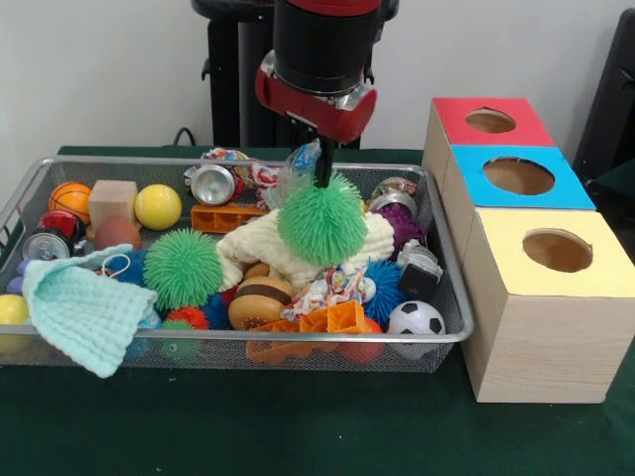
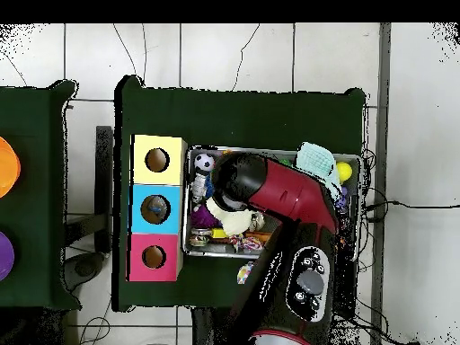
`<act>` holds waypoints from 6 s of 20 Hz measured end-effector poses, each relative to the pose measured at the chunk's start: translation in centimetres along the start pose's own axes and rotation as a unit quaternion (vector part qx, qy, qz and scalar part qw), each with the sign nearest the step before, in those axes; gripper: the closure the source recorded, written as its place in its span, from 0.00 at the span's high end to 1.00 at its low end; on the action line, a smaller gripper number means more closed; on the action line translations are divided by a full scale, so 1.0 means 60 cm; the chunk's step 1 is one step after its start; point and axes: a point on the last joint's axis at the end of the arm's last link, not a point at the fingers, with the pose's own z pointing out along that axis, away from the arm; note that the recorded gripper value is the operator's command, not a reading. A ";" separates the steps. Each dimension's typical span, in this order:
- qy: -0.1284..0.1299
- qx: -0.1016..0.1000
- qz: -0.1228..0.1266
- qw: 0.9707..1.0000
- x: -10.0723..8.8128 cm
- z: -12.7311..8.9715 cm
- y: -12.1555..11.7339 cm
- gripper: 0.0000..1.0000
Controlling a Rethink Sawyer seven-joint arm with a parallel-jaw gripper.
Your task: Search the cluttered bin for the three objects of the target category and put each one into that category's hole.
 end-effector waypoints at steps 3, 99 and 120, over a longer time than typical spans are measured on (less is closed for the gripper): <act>0.000 -0.004 -0.002 1.000 0.006 -0.004 0.015 0.00; -0.131 -0.050 0.097 0.985 -0.106 0.198 -0.119 1.00; -0.103 -0.044 0.074 0.991 -0.037 0.224 -0.137 1.00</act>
